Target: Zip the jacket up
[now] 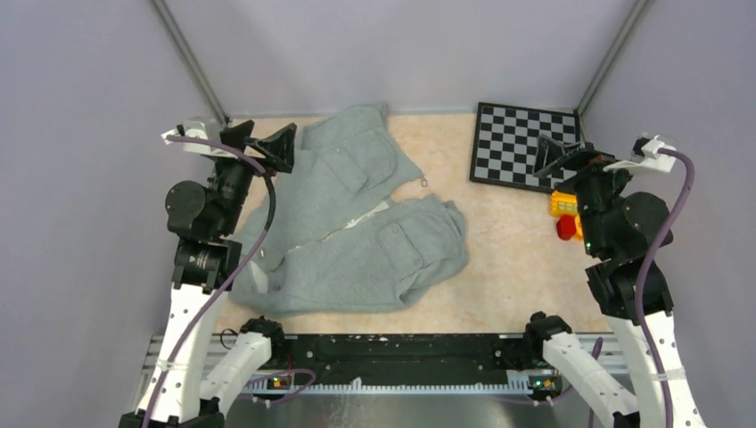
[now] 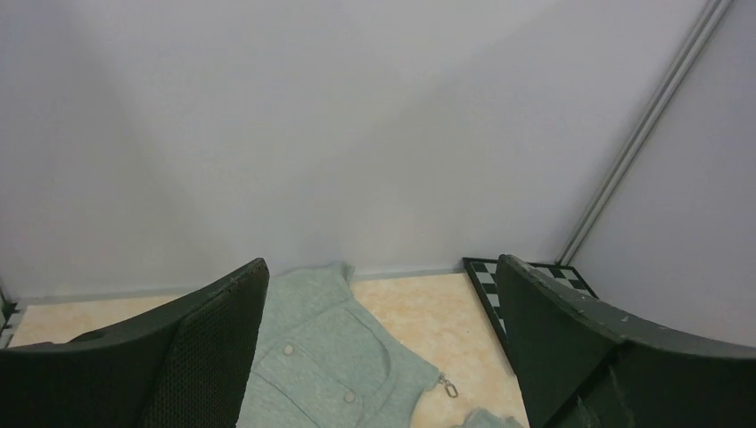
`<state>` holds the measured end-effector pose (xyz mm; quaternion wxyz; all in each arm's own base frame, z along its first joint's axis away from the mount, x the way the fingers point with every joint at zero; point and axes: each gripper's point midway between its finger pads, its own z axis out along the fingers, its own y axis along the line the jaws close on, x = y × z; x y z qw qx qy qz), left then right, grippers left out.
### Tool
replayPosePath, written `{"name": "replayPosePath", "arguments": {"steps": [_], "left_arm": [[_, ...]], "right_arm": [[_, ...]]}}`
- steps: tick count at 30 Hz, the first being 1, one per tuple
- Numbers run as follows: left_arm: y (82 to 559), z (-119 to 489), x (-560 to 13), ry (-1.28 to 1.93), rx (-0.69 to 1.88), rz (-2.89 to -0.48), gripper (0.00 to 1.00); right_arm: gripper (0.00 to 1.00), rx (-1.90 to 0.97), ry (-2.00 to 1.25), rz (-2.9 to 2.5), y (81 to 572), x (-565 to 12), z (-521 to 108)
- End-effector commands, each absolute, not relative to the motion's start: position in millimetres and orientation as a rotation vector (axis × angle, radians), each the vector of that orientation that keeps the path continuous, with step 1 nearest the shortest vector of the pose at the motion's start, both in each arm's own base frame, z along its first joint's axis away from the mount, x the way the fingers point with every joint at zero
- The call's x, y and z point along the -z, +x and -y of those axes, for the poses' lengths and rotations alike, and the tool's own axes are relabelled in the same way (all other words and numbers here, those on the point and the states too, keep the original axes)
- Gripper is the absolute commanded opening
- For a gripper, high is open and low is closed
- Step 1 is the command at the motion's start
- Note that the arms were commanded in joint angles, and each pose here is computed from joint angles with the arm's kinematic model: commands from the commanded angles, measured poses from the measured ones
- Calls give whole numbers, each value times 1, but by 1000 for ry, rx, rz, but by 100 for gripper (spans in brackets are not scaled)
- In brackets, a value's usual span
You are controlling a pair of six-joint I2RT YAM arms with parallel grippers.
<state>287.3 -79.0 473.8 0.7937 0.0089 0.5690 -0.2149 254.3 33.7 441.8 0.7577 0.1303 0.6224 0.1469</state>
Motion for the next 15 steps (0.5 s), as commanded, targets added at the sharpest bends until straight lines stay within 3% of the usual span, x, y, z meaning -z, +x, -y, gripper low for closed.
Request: {"name": "replayPosePath", "arguments": {"steps": [1, 15], "left_arm": [[291, 88, -476, 67, 492, -1236, 99], [341, 106, -408, 77, 524, -1512, 99]], "right_arm": [[99, -257, 356, -1443, 271, -413, -26], [99, -335, 419, -1859, 329, -248, -69]]}}
